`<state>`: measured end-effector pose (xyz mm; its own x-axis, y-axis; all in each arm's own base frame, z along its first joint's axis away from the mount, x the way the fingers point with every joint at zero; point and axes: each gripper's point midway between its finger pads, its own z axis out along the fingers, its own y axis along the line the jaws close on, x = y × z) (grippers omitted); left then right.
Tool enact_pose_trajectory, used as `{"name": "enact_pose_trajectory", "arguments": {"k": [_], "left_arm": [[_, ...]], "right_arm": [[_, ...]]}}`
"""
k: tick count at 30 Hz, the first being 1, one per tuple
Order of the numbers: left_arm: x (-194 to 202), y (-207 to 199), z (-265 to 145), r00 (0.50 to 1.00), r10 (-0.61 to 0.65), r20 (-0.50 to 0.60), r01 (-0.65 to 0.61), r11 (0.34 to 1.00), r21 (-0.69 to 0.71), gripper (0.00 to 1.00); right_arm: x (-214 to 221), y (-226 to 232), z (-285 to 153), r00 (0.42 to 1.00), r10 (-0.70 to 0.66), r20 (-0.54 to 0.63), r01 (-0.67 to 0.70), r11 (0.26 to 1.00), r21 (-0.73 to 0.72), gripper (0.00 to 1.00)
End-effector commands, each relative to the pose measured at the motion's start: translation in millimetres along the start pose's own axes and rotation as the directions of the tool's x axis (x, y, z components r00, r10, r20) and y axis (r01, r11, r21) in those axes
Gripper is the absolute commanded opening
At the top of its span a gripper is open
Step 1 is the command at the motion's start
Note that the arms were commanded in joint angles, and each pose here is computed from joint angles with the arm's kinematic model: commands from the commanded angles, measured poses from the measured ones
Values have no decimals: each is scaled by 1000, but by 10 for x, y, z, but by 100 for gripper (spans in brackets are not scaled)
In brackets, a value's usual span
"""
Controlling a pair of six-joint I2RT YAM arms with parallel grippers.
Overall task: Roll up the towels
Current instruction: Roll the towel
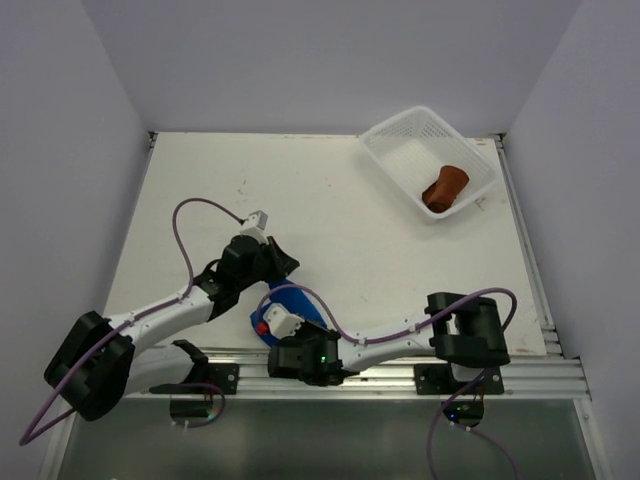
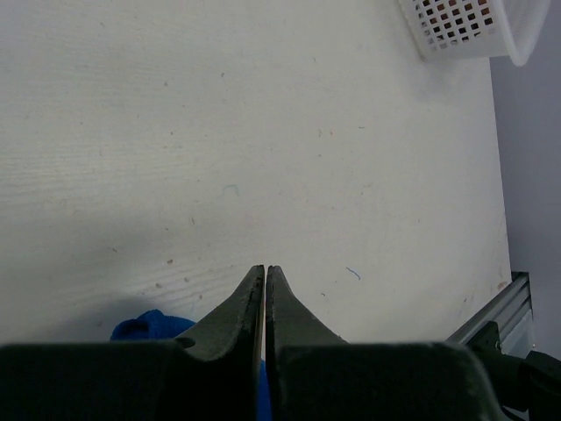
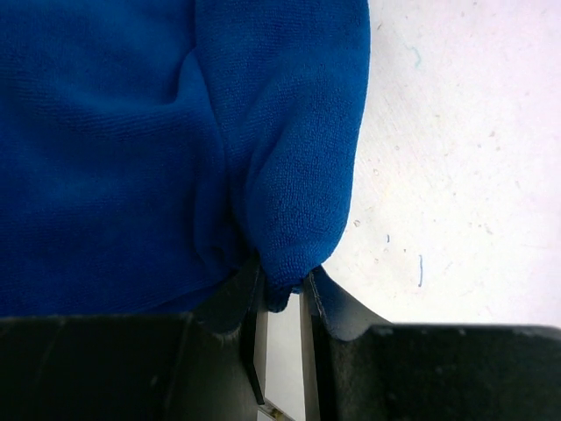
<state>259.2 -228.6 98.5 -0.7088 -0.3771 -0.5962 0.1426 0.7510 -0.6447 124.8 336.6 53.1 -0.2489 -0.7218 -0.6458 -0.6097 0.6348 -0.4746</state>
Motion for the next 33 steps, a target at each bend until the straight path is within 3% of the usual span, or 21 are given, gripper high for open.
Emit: {"name": "enact_pose_trajectory", "arguments": {"k": [1, 11, 18, 24, 33], "left_arm": [[-133, -52, -47, 999, 16, 31, -16, 1000, -1, 7], [89, -191, -100, 998, -32, -46, 37, 992, 117, 4], [232, -122, -183, 996, -61, -63, 69, 989, 128, 2], [299, -94, -281, 996, -72, -58, 79, 989, 125, 2], [733, -39, -307, 987, -93, -132, 108, 989, 106, 1]], "right_arm": [[-40, 23, -58, 993, -122, 2, 121, 989, 82, 0], [-12, 210, -73, 957, -290, -5, 287, 946, 148, 0], [10, 395, -129, 914, -405, -4, 400, 903, 155, 0], [-30, 500, -156, 906, -424, 6, 418, 896, 154, 0], [-38, 591, -155, 890, -456, -7, 452, 879, 149, 0]]}}
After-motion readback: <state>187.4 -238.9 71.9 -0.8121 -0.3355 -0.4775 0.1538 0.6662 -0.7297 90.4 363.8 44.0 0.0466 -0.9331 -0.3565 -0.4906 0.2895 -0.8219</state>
